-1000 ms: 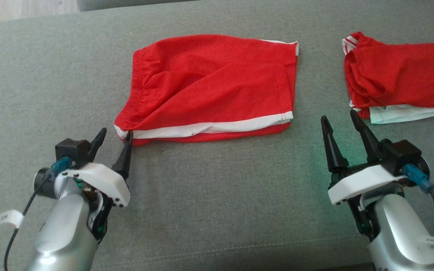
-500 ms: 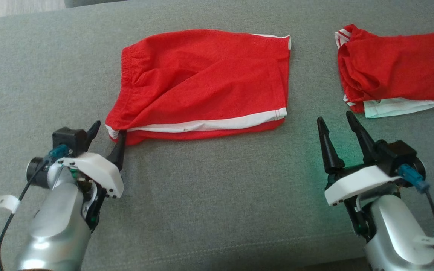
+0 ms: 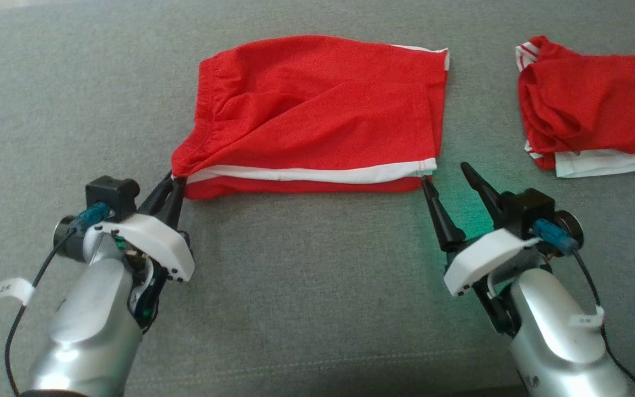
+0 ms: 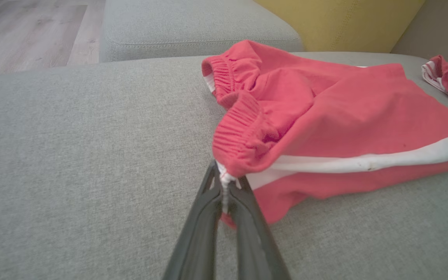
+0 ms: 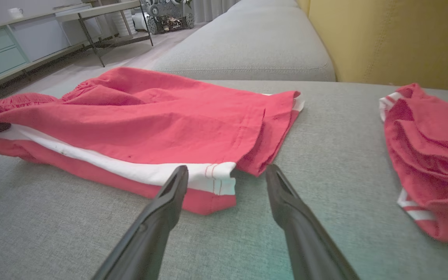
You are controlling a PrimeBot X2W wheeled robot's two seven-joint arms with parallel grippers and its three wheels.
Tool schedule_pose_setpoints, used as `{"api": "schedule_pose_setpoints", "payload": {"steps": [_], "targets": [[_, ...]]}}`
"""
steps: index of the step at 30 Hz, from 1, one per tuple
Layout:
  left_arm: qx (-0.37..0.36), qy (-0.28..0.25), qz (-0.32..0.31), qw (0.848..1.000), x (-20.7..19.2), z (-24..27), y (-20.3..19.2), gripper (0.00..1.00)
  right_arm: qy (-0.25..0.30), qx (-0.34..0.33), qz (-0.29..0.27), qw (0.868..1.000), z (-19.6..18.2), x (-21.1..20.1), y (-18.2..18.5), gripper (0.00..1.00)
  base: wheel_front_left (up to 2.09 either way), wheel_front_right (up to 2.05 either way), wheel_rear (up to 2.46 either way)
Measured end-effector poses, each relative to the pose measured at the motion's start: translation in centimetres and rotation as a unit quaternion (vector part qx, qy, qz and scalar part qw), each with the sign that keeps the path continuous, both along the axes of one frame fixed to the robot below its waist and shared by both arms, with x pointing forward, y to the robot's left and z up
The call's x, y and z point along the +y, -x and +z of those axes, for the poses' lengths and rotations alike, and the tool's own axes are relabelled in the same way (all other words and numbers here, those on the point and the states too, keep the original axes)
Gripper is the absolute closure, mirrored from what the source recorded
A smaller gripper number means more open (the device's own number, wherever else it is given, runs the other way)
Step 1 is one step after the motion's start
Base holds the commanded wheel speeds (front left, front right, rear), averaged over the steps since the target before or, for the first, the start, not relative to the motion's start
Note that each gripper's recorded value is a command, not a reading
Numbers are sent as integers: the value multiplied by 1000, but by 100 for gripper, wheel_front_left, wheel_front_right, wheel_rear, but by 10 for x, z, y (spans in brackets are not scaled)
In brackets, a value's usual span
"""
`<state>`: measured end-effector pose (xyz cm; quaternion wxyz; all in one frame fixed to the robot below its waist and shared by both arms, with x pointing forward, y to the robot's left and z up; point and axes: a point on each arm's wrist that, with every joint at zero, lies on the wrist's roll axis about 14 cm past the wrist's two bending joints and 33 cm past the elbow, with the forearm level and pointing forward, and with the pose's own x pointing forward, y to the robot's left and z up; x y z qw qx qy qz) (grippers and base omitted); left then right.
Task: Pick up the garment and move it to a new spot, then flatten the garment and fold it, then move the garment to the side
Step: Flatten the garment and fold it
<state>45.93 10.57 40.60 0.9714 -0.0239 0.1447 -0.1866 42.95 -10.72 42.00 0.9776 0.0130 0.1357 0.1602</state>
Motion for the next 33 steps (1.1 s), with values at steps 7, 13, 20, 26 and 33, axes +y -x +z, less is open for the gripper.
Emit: {"api": "schedule_pose_setpoints", "payload": {"steps": [7,13,20,26,33], "targets": [[-4,3,-3,1000,0,2,2,100,1,25,22,999,-13,14,-8,0,0,0,0],[-6,6,-1,1000,1,4,2,100,-2,44,31,999,-21,20,-11,0,0,0,0],[-6,8,-3,1000,-1,3,1,100,-6,56,34,998,-28,22,-12,51,0,0,0],[-7,8,-4,1000,-2,3,1,100,-8,57,37,998,-30,23,-13,100,0,0,0],[-20,10,-5,1000,-2,14,1,100,18,12,51,998,-11,17,-19,100,0,0,0]]}}
